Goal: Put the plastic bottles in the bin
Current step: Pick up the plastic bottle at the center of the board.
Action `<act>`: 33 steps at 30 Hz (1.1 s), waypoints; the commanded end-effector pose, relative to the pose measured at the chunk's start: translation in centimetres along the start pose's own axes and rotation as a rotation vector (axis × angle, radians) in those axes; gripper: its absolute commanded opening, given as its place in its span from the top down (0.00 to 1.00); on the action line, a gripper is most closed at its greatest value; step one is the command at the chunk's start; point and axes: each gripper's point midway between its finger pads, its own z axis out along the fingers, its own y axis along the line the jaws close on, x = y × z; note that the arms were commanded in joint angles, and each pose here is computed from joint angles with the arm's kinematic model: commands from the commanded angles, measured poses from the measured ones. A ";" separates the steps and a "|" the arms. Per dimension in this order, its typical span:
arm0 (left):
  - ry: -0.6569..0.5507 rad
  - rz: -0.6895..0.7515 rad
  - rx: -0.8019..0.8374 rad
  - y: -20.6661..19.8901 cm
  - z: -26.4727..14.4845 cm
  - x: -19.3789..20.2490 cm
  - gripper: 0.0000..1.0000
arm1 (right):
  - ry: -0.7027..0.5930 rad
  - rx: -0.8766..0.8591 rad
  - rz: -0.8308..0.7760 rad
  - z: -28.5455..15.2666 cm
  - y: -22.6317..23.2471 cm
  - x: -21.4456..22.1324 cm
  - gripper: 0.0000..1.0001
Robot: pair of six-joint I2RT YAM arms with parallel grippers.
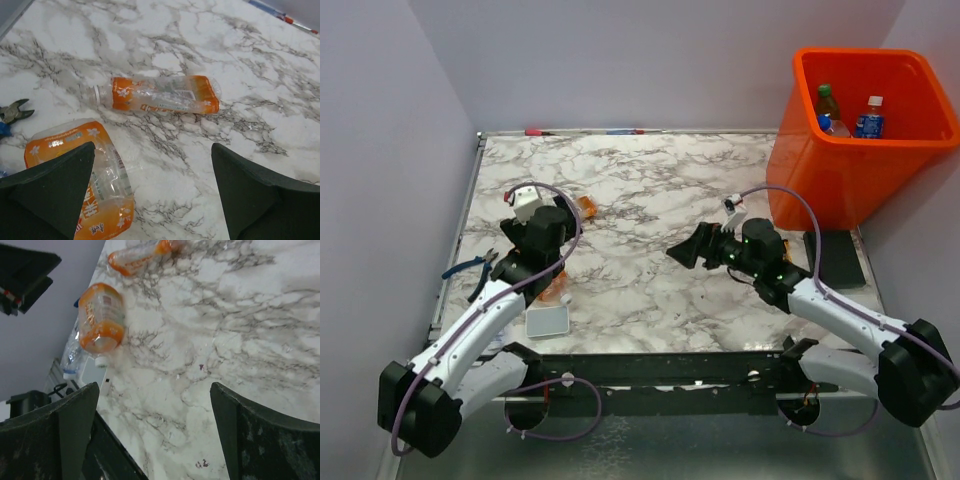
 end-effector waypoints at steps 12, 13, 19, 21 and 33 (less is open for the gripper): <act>0.217 -0.212 -0.379 9.0 -2.0 3.9 0.01 | 0.376 -0.287 0.040 3.0 5.6 14.4 0.05; 0.244 -0.229 -0.389 9.3 -1.9 4.7 0.01 | 0.385 -0.293 0.037 3.1 5.8 14.7 0.05; 0.331 -0.270 -0.409 10.4 -1.3 8.0 0.01 | 0.374 -0.307 0.010 2.9 6.7 14.4 0.05; 0.360 -0.279 -0.399 10.3 -1.1 9.1 0.01 | 0.359 -0.298 -0.007 2.7 6.7 14.0 0.05; 0.461 -0.379 -0.209 7.5 -0.9 13.3 0.08 | 0.260 -0.238 -0.046 1.3 6.7 11.2 0.05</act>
